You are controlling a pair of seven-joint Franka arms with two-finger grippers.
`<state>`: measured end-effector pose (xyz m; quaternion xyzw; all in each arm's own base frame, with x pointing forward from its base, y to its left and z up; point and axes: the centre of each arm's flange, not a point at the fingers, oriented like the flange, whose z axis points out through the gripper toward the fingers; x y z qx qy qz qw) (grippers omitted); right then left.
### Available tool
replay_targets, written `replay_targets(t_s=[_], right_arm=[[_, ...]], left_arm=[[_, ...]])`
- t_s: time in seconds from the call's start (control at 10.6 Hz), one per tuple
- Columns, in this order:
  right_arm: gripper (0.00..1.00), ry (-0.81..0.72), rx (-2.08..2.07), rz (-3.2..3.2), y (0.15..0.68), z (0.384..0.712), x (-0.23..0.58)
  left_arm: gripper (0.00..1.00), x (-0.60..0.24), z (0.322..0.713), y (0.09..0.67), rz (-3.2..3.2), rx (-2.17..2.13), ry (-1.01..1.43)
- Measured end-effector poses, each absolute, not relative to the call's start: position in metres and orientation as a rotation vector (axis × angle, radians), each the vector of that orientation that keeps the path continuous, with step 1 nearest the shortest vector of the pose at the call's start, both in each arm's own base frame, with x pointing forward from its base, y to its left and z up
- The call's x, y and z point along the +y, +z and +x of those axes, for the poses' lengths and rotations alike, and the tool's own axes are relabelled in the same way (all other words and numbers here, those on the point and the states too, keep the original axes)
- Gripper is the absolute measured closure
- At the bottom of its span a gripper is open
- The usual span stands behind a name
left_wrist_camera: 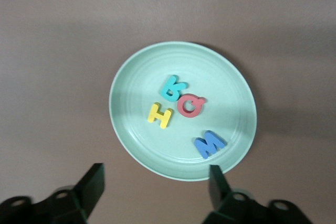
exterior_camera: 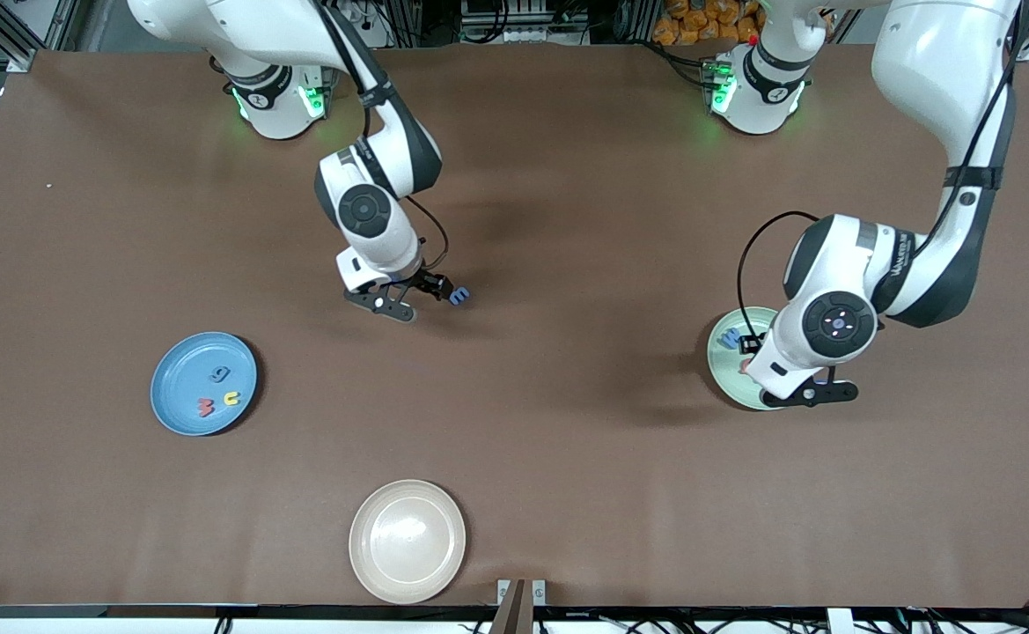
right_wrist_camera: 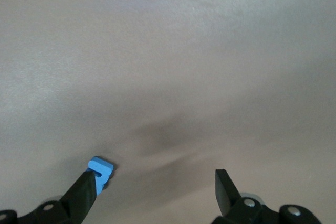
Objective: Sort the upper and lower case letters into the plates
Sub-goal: 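Release the M on the green plate while the right gripper grasps blue w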
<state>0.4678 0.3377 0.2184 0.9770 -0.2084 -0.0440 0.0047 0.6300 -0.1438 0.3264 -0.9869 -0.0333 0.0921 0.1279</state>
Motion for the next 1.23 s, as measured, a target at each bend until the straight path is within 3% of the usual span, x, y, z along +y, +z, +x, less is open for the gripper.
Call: replay_targets(t_s=[0.09, 0.76, 1.23], right_arm=[[0.00, -0.127, -0.720, 3.045, 0.215, 0.470, 0.336], [0.00, -0.100, -1.017, 2.986, 0.187, 0.467, 0.365], [0.00, -0.092, -1.051, 2.974, 0.174, 0.464, 0.395]], left_arm=[[0.00, -0.146, 0.631, 0.350, -2.870, -0.103, 0.246], [0.00, -0.131, 0.599, 0.523, -3.044, -0.071, 0.045], [0.00, -0.107, 0.567, 0.588, -3.111, -0.153, 0.003]])
